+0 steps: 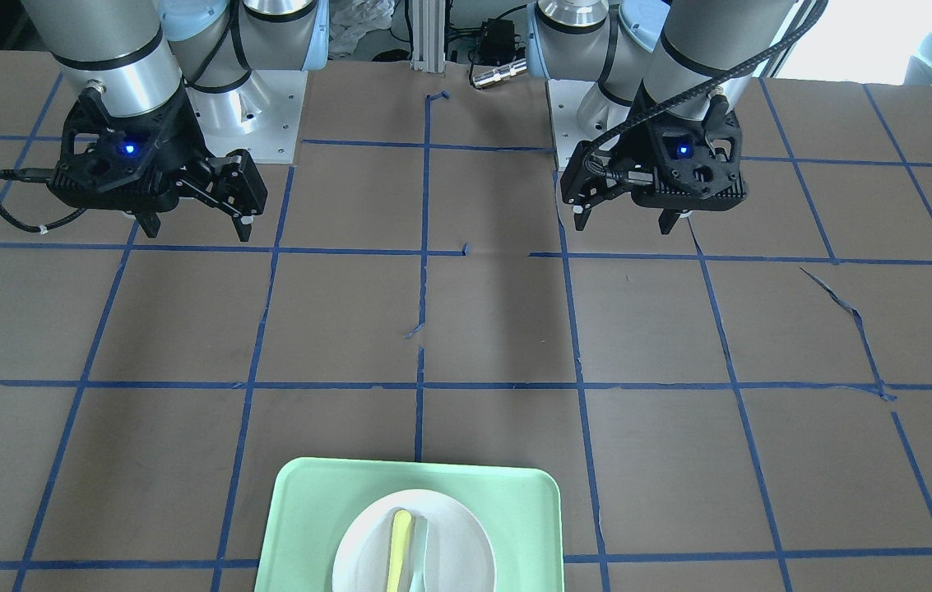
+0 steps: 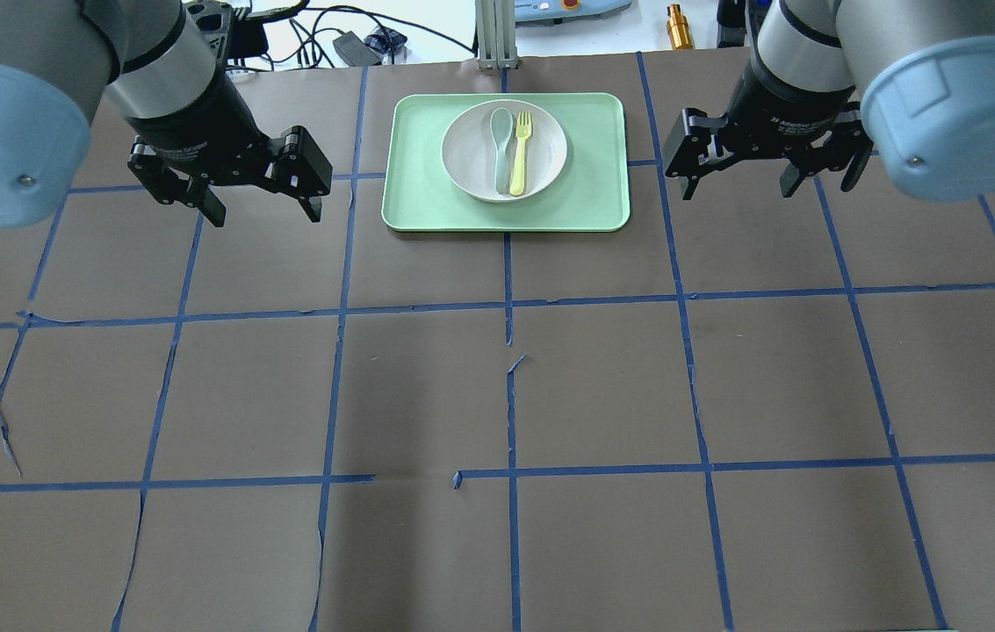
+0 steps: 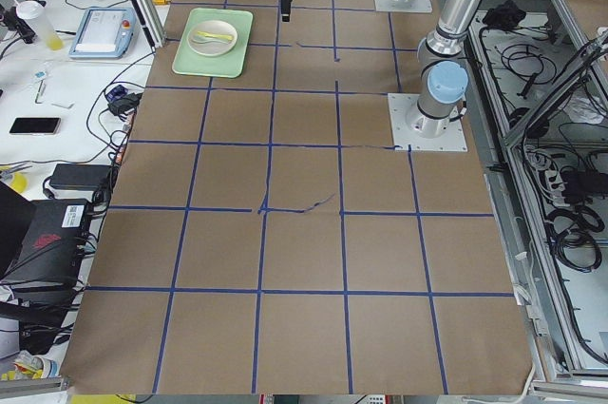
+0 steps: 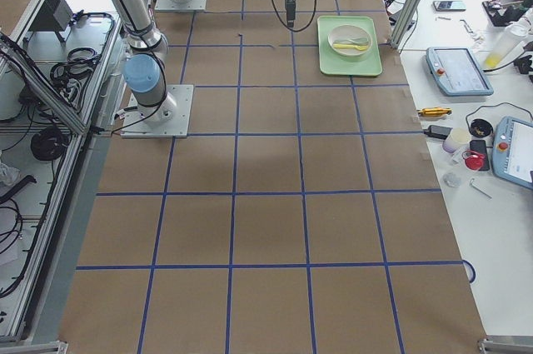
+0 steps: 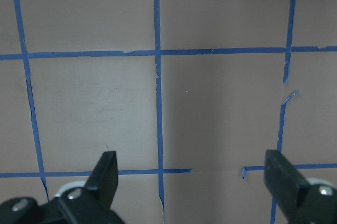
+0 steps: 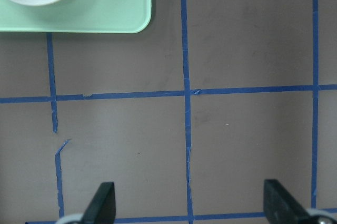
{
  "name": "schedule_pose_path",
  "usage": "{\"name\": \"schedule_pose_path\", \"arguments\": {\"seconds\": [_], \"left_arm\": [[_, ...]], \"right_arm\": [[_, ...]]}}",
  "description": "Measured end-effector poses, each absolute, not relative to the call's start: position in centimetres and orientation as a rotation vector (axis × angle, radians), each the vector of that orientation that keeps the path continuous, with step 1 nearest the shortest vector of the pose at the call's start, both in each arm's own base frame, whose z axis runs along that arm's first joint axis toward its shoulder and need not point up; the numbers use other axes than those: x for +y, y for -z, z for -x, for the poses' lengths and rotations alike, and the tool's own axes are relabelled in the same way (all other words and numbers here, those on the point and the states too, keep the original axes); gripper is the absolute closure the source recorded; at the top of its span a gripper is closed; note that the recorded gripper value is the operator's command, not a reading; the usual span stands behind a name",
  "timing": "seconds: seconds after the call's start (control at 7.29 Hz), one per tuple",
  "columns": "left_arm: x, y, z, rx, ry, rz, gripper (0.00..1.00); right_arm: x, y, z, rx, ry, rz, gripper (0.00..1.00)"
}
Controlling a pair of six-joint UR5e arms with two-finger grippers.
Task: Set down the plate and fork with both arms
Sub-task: 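Move the right gripper over the yellow fork on the plate, then lower the right gripper and grasp the yellow fork handle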
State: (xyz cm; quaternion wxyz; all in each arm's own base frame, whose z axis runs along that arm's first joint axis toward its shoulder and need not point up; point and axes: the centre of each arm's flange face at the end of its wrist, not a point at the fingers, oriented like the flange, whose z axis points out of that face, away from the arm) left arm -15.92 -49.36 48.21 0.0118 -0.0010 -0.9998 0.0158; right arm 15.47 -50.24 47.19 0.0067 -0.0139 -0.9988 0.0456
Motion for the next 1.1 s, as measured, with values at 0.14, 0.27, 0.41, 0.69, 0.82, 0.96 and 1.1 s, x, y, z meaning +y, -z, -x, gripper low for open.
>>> {"name": "schedule_pose_path", "arguments": {"seconds": [0.14,0.27,0.41,0.69,0.82,0.96,1.1], "left_arm": [[-49.4,-48.2,15.9,-3.118,-0.049,0.004,0.0],[-49.4,-48.2,15.9,-3.118,-0.048,0.003,0.0],[-49.4,-48.1,15.9,-3.118,-0.046,0.002,0.0],[-49.4,-47.9,15.9,-3.119,-0.038,0.0,0.0],[-49.3,-47.9,15.9,-3.119,-0.038,-0.003,0.0],[-49.2,-48.0,15.9,-3.12,-0.04,-0.006,0.0],[-49.3,-48.0,15.9,-3.122,-0.038,-0.006,0.0]], "right_arm": [[-51.9,-45.9,-16.5,-3.122,-0.149,0.017,0.0],[-54.8,-43.9,-18.6,-3.122,-0.139,-0.037,0.0],[-58.6,-41.7,-21.2,-3.125,-0.126,-0.074,0.0],[-67.0,-36.2,-24.9,-3.132,-0.097,-0.067,0.0],[-70.8,-33.0,-26.1,-3.133,-0.086,-0.058,0.01],[-73.8,-30.4,-27.0,-3.134,-0.085,-0.046,0.05],[-76.0,-27.8,-27.7,-3.136,-0.088,-0.012,0.09]]}}
